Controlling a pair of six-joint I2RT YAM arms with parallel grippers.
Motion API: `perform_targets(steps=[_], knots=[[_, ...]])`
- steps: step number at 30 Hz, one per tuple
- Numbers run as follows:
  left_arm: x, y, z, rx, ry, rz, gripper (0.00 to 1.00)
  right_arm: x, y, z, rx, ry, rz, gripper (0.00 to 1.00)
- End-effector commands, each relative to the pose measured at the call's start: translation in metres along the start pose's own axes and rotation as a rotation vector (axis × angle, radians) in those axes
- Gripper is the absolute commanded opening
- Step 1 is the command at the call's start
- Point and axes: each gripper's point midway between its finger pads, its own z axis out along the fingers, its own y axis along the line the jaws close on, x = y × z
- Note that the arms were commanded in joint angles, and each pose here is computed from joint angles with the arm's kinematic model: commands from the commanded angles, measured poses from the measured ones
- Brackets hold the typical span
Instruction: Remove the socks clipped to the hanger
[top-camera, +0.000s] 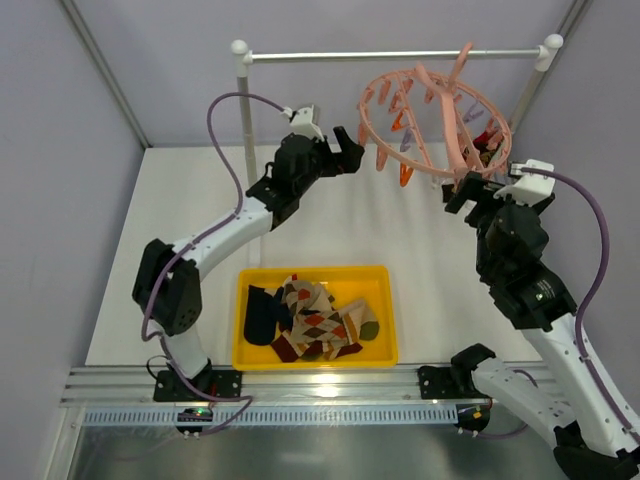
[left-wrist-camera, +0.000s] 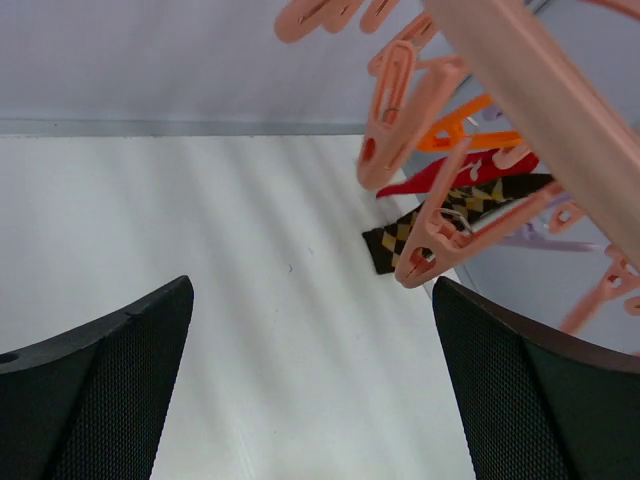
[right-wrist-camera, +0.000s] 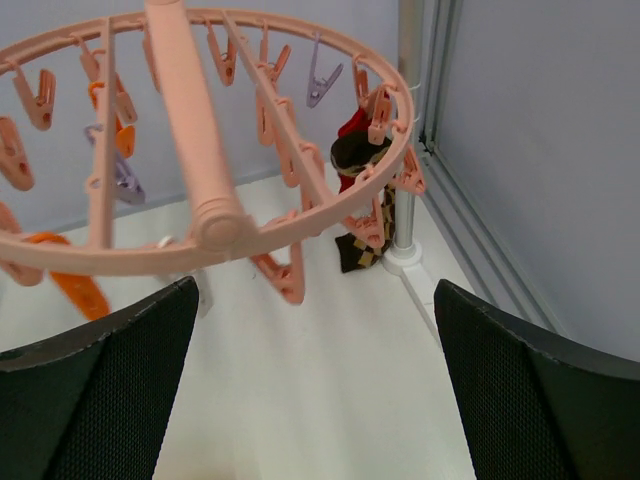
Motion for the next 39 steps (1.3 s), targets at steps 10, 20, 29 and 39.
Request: perform_targets(steps=[10, 20, 29, 39], knots=[[0.025, -0.15, -0.1, 0.34, 0.0, 0.129, 1.0, -0.038, -0.047, 0.011, 0.1, -0.074, 0.117, 1.0], [0.092, -0.242, -0.075, 0.611, 0.179, 0.039, 1.0, -0.036, -0.063, -0.001, 0.139, -0.076, 0.14, 1.0], [0.086, -0.242, -0.009, 0.526, 0.12, 0.015, 1.0, -0.031, -0.07, -0.017, 0.135, -0.078, 0.132, 1.0], [0.013, -0.126, 0.033, 0.271, -0.022, -0.048, 0.99, -0.018, -0.081, -0.024, 0.177, -0.064, 0.121, 1.0]])
